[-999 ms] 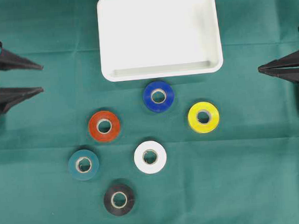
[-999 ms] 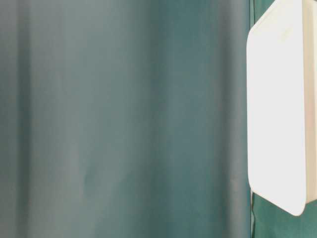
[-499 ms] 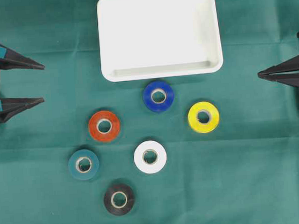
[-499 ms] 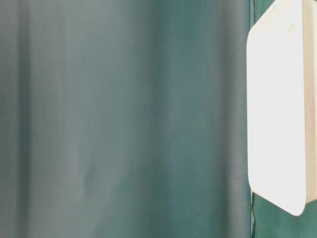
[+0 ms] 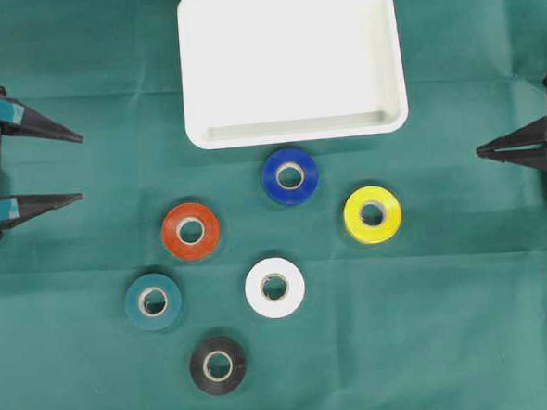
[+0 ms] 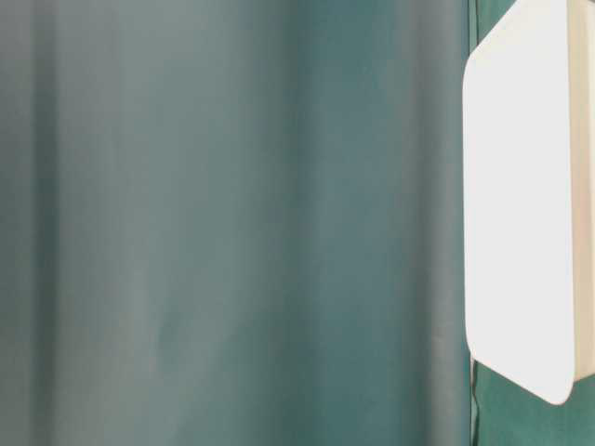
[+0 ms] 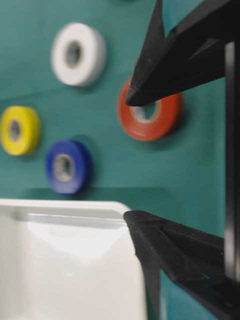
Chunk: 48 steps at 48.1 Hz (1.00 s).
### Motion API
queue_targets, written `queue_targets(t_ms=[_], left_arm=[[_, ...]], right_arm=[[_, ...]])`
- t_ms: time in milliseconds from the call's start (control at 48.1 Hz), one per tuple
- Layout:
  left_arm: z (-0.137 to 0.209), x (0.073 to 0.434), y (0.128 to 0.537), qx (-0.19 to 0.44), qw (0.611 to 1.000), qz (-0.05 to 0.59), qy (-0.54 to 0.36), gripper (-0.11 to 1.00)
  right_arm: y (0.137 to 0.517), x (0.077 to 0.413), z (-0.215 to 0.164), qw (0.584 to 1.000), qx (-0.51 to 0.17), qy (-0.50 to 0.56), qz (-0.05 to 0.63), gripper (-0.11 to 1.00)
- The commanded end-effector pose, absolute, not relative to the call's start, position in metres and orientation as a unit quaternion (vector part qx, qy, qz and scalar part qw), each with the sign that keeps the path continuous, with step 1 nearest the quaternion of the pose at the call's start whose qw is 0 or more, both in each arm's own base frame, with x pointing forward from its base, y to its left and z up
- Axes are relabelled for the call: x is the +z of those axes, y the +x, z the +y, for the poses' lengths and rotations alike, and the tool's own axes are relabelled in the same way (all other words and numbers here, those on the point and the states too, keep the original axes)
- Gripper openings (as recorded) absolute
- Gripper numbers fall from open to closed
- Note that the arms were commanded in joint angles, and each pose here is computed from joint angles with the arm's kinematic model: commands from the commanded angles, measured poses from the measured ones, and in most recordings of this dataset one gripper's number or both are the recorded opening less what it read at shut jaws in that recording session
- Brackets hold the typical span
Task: Put the tape into the white case with the left arm.
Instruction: 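Open the left gripper and move it toward the tape rolls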
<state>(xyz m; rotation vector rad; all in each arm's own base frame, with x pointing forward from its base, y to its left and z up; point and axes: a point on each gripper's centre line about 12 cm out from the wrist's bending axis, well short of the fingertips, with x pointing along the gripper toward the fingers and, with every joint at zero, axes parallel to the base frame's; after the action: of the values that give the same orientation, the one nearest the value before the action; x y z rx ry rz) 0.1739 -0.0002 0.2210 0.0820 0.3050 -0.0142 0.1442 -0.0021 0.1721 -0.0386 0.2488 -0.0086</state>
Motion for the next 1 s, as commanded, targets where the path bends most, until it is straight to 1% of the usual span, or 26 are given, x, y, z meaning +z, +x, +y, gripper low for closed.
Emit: queue_targets(t_ms=[0,250,562,728,978], left_arm=[[-0.001,0.223,0.175,-0.009,0.986,0.159,0.048,0.99],[-0.001,0.217,0.174,-0.011,0.982,0.184,0.047,0.98],[-0.001,0.219,0.176,-0.012,0.981,0.187,0.048,0.98],[-0.006,0.223,0.186,-0.028,0.978,0.198,0.053,0.98],[-0.009,0.214,0.198,-0.035,0.970,0.233,0.055,0.98]], right_arm=[[0.145,0.173,-0.002,0.991,-0.005,-0.018,0.129,-0.09],[0.145,0.171,-0.002,0.991,-0.005,-0.018,0.135,-0.09],[0.145,0.170,-0.002,0.991,-0.004,-0.021,0.135,-0.09],[0.144,0.170,-0.002,0.991,-0.004,-0.021,0.135,-0.09],[0.144,0.170,-0.002,0.991,-0.004,-0.021,0.135,-0.09]])
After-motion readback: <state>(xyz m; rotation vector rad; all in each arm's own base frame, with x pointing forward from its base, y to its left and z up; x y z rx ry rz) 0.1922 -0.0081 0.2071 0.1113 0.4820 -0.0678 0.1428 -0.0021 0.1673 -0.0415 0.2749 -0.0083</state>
